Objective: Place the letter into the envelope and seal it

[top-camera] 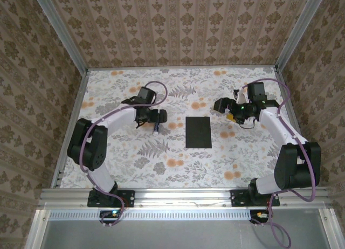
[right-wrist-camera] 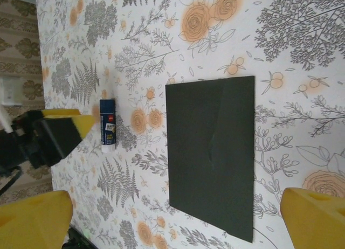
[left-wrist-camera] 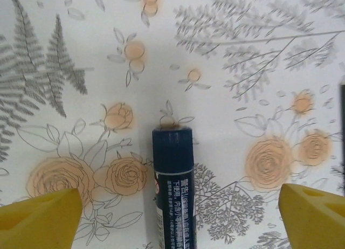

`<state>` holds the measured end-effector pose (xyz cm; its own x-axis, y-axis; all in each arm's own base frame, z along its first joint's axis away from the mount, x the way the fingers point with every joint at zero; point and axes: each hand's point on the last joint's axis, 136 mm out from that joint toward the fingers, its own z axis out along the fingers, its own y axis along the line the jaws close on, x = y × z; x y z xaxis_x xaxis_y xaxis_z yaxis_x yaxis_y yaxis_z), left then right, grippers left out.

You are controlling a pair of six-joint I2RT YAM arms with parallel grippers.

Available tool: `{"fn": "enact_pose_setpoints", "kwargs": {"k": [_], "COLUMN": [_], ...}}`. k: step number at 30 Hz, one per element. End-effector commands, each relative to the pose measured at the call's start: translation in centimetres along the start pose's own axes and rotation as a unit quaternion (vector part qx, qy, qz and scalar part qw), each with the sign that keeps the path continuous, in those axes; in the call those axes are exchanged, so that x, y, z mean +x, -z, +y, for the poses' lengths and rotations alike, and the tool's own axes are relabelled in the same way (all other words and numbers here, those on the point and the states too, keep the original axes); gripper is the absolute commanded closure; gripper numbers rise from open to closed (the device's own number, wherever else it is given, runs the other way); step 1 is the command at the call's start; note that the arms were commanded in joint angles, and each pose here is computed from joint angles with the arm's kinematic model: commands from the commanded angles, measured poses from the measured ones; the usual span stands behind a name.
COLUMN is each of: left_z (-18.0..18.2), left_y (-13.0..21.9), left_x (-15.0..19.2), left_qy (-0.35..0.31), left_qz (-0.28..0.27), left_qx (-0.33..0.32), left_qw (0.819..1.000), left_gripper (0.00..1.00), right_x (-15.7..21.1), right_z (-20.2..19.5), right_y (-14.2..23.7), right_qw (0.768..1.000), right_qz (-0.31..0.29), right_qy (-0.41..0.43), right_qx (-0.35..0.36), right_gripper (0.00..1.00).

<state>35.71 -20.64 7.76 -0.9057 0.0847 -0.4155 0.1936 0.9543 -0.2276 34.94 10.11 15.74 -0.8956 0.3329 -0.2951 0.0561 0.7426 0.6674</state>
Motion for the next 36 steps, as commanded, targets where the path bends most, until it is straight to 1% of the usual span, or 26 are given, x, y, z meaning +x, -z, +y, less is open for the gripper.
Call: {"fn": "enact_pose_setpoints", "kwargs": {"k": [1, 4, 14, 21, 32, 34, 36], "left_z": [-1.0, -1.3, -1.2, -1.7, -2.5, -2.5, -1.1], "left_y": [2.9, 3.8, 3.9, 5.3, 7.9, 8.3, 8.8], "left_x": [-2.5, -3.2, -2.8, -3.6, -4.6, -4.7, -5.3], "left_qy": [-0.02, -0.032, -0.037, -0.067, -0.097, -0.096, -0.083], "left_qz": [-0.047, -0.06, -0.066, -0.1, -0.158, -0.169, -0.183], "left_qx": [0.029, 0.036, 0.046, 0.059, 0.078, 0.078, 0.061], "left_qw": [0.998, 0.997, 0.996, 0.991, 0.98, 0.978, 0.978], "left_gripper": [0.04, 0.04, 0.03, 0.0, 0.0, 0.0, 0.0], "right_x": [-1.6, -1.7, -1.4, -1.4, -1.6, -1.8, -2.0], "right_z": [0.4, 0.4, 0.3, 0.3, 0.1, 0.1, -0.1], "right_y": [1.8, 2.1, 1.5, 1.6, 1.8, 1.9, 2.1], "right_qw": [0.999, 0.998, 0.999, 0.999, 0.998, 0.998, 0.997], "right_qz": [-0.048, -0.055, -0.042, -0.042, -0.053, -0.058, -0.065], "right_qy": [0.016, 0.015, 0.004, 0.009, 0.015, 0.017, 0.017], "right_qx": [0.018, 0.018, 0.004, 0.005, 0.014, 0.017, 0.025], "right_gripper": [0.0, 0.0, 0.0, 0.0, 0.0, 0.0, 0.0]}}
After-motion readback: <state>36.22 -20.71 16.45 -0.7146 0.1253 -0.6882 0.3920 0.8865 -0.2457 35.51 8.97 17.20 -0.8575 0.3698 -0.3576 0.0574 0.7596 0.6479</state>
